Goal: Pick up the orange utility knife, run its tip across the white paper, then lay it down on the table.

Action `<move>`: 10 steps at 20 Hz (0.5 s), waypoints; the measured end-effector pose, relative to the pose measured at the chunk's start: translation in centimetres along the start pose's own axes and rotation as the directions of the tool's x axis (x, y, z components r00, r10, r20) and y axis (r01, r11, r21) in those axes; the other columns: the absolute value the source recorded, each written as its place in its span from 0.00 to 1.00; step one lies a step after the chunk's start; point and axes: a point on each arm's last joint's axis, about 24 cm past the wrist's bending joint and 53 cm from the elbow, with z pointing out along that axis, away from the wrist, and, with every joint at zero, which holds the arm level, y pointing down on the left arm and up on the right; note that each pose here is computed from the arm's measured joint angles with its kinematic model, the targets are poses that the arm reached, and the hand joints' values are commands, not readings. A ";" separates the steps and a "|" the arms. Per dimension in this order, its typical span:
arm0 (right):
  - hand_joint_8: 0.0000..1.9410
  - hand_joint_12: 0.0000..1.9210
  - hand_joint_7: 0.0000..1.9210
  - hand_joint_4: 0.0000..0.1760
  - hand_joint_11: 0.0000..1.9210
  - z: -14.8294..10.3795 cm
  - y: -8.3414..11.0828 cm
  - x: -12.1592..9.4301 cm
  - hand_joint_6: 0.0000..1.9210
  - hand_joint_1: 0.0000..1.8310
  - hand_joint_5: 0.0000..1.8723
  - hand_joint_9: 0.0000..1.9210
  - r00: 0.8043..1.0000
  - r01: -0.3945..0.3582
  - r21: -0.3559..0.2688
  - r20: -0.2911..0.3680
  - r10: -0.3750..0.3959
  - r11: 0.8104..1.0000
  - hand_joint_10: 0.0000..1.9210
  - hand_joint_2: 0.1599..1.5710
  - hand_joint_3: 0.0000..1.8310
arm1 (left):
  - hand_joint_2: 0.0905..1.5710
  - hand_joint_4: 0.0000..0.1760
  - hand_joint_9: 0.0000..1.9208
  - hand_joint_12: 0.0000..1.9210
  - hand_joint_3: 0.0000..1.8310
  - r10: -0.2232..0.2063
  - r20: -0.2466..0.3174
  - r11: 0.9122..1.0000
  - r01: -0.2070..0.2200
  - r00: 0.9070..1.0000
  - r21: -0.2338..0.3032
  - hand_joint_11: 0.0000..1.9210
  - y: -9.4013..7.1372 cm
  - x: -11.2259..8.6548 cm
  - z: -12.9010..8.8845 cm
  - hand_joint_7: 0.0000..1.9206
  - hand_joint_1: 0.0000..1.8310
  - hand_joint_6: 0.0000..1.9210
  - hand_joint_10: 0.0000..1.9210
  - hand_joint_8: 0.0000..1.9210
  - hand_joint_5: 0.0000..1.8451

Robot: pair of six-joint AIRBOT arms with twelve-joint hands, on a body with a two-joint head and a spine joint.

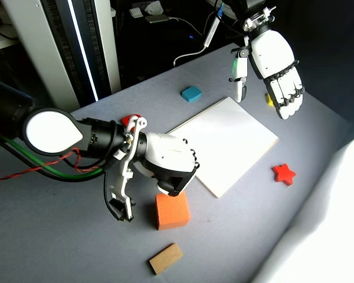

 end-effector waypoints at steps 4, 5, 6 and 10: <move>1.00 1.00 0.80 1.00 0.89 2.9 1.4 -2.0 1.00 0.84 0.68 0.85 0.974 0.196 -0.004 0.117 -0.194 0.981 1.00 0.83 0.00 | 0.79 0.00 0.03 0.19 0.00 0.000 0.003 1.000 0.000 1.000 0.000 0.00 0.0 -0.1 0.0 0.03 0.16 0.00 0.00 0.00 0.01; 1.00 1.00 0.80 1.00 0.88 3.6 2.2 -2.9 1.00 0.84 0.67 0.84 0.956 0.252 -0.013 0.159 -0.246 0.968 1.00 0.83 0.00 | 0.79 0.00 0.03 0.17 0.00 0.000 0.003 1.000 0.000 1.000 -0.001 0.00 0.0 -0.1 0.0 0.04 0.17 0.00 0.00 0.00 0.01; 1.00 1.00 0.80 1.00 0.89 4.1 2.9 -3.4 1.00 0.83 0.67 0.85 0.935 0.307 -0.017 0.193 -0.299 0.951 1.00 0.83 0.00 | 0.79 0.00 0.02 0.17 0.00 0.000 0.004 1.000 0.000 1.000 0.000 0.00 0.0 -0.1 0.0 0.03 0.16 0.00 0.00 0.00 0.01; 1.00 1.00 0.80 1.00 0.89 4.9 4.6 -4.3 1.00 0.84 0.69 0.85 0.852 0.463 -0.026 0.286 -0.437 0.886 1.00 0.83 0.00 | 0.80 0.00 0.03 0.18 0.00 -0.002 0.009 1.000 0.002 1.000 -0.008 0.00 0.3 -0.4 0.2 0.03 0.15 0.00 0.00 0.00 0.00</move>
